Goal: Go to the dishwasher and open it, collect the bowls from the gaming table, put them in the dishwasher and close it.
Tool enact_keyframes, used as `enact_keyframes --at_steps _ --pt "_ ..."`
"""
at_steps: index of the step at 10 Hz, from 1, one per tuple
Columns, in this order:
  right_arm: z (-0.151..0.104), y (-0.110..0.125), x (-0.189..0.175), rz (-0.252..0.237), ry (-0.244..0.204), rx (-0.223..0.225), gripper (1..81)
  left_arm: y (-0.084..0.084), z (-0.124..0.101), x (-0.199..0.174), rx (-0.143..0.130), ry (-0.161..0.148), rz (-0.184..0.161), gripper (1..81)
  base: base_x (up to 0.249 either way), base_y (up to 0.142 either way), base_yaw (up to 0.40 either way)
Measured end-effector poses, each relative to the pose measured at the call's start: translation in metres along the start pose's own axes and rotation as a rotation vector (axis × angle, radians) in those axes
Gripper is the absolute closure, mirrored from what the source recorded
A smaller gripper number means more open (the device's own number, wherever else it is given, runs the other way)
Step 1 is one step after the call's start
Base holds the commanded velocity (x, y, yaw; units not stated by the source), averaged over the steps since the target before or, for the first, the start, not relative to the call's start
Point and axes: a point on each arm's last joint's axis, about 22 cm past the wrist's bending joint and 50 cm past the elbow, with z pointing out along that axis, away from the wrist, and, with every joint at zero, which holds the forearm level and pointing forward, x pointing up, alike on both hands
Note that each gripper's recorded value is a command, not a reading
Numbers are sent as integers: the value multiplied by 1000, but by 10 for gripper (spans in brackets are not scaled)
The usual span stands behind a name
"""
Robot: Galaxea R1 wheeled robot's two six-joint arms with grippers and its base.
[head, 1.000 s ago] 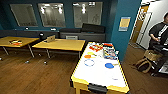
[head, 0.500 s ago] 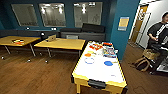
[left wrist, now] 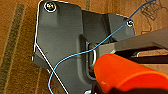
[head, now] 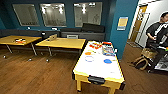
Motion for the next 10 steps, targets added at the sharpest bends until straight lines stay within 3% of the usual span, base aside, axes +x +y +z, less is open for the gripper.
enact_keyframes --at_steps 10 --pt "0 -4 -5 -2 1 7 811 -2 -1 -3 5 -4 0 811 -129 0 0"
